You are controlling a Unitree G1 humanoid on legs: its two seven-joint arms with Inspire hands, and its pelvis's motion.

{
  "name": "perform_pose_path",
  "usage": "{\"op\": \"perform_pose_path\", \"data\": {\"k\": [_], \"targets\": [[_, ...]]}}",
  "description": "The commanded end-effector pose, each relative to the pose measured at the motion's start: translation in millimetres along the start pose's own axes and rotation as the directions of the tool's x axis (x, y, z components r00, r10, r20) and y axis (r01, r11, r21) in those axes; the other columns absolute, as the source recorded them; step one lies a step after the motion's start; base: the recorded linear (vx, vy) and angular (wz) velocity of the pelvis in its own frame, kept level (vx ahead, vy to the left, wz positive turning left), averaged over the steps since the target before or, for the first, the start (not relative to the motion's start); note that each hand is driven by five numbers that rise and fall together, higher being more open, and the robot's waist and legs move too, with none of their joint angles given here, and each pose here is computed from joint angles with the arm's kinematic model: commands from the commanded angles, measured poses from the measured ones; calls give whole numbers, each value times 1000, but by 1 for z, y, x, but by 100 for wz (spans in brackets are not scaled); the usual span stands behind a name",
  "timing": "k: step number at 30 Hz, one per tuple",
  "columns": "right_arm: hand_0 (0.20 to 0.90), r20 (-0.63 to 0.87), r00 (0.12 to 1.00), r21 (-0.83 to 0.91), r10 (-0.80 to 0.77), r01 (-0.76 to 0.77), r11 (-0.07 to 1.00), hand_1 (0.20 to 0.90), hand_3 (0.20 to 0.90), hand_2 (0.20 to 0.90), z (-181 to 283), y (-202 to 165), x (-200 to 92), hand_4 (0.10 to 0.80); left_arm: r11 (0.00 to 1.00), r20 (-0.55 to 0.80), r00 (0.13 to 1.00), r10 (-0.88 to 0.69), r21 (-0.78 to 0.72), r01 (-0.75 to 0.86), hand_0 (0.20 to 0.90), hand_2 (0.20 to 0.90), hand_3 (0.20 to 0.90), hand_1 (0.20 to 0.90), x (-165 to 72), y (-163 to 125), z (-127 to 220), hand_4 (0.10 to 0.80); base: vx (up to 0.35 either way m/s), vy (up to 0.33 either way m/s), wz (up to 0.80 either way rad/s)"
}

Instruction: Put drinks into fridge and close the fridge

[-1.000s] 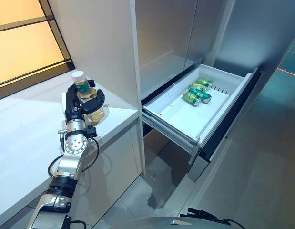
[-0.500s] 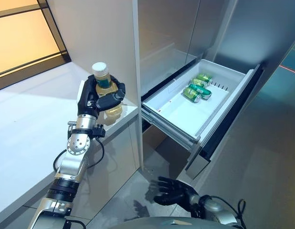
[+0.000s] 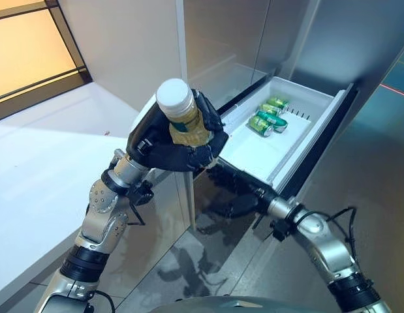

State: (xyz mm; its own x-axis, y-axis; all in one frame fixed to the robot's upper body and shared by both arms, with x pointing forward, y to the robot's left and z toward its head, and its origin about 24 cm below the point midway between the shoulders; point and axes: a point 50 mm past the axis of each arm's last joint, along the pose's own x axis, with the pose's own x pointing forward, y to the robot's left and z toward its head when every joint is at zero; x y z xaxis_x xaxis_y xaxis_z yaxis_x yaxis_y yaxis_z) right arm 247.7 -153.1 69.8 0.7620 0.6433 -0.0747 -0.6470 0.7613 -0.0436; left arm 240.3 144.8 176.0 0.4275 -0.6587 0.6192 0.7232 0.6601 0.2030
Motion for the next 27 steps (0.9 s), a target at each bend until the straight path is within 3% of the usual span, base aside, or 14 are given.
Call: {"op": "perform_pose_path", "data": {"k": [1,10,27], "targets": [[900,332,934,-15,131,-133,991,900,900,900,66,9,10,800,995,231,970,-73,-49,86,300,300,200,300,23,-4,29,100,-15,-6,-10],[900,384,894,43,229,-265,963,900,900,900,80,15,12,800,988,121,987,-110,-94,121,300,300,200,300,32,-11,10,100,-6,-4,-3],[900,270,862,-129,428,-408,904,900,900,900,93,28,22,800,993,-81,994,-78,-89,71,300,300,200,300,29,-8,-22,100,0,0,0]]}}
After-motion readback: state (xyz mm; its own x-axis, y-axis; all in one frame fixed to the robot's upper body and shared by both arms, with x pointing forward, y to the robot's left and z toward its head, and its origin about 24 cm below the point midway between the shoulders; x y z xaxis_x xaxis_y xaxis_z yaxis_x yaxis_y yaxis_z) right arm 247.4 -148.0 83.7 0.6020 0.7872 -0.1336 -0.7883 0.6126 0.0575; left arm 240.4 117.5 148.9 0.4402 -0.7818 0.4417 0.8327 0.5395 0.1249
